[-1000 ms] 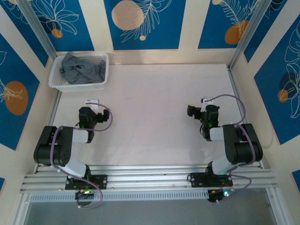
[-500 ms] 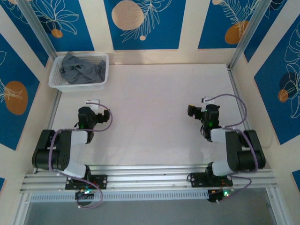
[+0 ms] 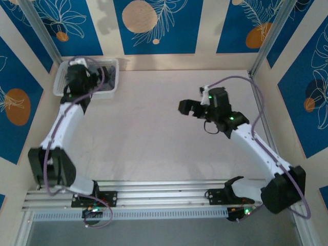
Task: Fold the inside-out t-shirt
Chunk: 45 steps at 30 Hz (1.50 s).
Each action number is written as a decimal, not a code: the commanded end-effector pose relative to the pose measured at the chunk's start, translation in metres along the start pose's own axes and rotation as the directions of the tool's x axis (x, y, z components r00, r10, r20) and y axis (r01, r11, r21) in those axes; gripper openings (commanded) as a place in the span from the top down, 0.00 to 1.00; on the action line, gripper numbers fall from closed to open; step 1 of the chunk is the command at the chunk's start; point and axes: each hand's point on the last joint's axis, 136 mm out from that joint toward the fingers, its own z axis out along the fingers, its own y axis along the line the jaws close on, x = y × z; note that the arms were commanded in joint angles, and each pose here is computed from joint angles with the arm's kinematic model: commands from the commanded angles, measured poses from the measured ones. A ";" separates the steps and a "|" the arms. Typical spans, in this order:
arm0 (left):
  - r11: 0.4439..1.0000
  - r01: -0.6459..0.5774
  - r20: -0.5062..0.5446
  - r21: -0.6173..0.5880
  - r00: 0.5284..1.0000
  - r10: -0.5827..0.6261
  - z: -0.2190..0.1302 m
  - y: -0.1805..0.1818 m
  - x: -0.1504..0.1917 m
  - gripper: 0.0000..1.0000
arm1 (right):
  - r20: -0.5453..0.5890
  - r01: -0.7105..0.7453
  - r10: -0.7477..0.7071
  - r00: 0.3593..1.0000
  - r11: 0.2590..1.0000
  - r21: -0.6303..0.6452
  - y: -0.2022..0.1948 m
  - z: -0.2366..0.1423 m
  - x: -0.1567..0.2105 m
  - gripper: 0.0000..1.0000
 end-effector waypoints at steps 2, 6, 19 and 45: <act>0.959 0.132 -0.236 -0.252 0.952 -0.193 0.066 0.056 0.042 0.06 | -0.191 -0.047 0.050 0.980 0.999 0.019 0.012 -0.002 0.047 0.01; 0.926 0.193 -0.239 -0.325 0.930 -0.278 0.128 0.086 0.041 0.07 | -0.213 -0.050 0.050 0.976 0.999 0.007 0.019 0.000 0.056 0.01; 0.950 0.311 -0.337 -0.022 0.892 -0.300 0.202 0.072 0.029 1.00 | -0.153 -0.027 0.037 0.988 0.997 0.066 0.032 -0.018 0.052 0.01; 0.747 -0.055 -0.055 0.662 0.991 0.123 -0.105 -0.232 -0.076 1.00 | -0.098 -0.015 0.027 0.995 0.993 0.121 0.026 -0.008 0.043 0.01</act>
